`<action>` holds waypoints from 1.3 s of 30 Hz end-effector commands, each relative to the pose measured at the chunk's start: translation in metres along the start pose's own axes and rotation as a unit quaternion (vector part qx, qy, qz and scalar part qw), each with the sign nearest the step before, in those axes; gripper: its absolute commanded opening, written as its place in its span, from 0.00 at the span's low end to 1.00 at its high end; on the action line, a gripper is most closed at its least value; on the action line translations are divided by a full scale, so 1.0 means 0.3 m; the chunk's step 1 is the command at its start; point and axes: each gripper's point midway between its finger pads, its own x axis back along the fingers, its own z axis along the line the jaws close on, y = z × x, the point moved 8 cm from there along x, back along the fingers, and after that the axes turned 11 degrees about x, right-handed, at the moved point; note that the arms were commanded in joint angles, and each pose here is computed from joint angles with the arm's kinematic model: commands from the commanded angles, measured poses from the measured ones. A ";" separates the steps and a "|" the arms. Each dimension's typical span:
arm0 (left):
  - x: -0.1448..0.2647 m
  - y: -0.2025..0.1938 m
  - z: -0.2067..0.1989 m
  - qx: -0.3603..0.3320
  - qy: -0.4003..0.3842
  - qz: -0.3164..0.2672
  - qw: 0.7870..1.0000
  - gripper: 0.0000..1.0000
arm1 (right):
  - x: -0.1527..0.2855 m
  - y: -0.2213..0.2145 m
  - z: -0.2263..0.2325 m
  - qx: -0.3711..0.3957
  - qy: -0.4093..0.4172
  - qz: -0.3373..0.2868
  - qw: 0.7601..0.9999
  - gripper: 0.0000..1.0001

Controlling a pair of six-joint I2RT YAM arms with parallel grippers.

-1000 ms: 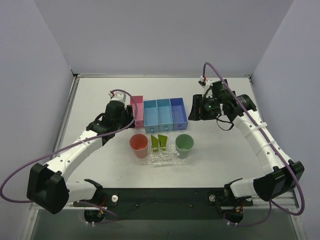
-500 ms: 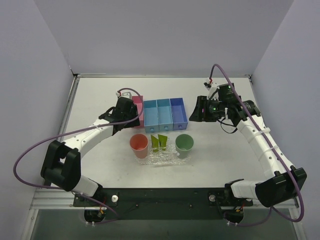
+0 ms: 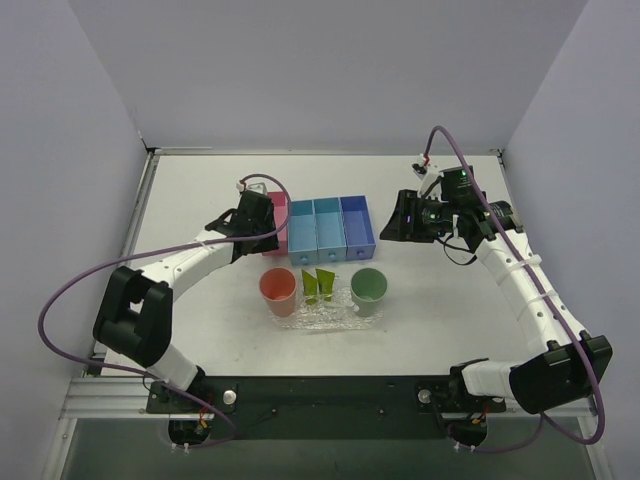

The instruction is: Prepare toiletry sets of a toothbrush and toothpaste on the tray

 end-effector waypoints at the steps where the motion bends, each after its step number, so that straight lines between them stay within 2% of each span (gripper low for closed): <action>1: 0.003 0.048 -0.030 0.006 -0.005 -0.018 1.000 0.44 | 0.017 0.007 0.004 0.000 0.009 -0.018 1.000 0.43; 9: 0.002 0.046 -0.026 0.005 -0.002 -0.019 1.000 0.33 | 0.011 0.004 -0.002 -0.006 0.009 -0.018 1.000 0.43; 14: -0.003 0.042 -0.026 0.005 -0.004 -0.017 1.000 0.29 | 0.010 0.003 -0.004 -0.006 0.010 -0.017 1.000 0.43; 21: 0.028 0.064 -0.036 0.007 -0.014 -0.030 0.999 0.09 | 0.009 0.005 -0.009 -0.009 0.009 -0.017 1.000 0.43; 23: 0.038 0.073 -0.040 0.007 -0.016 -0.036 0.999 0.00 | 0.009 0.006 -0.009 -0.009 0.009 -0.018 1.000 0.43; 30: 0.108 0.115 -0.046 0.003 -0.033 -0.071 0.997 0.00 | 0.008 0.007 -0.012 -0.010 0.008 -0.019 1.000 0.43; 39: 0.221 0.132 -0.028 -0.017 -0.057 -0.088 0.994 0.00 | 0.010 0.010 -0.014 -0.014 0.007 -0.020 1.000 0.43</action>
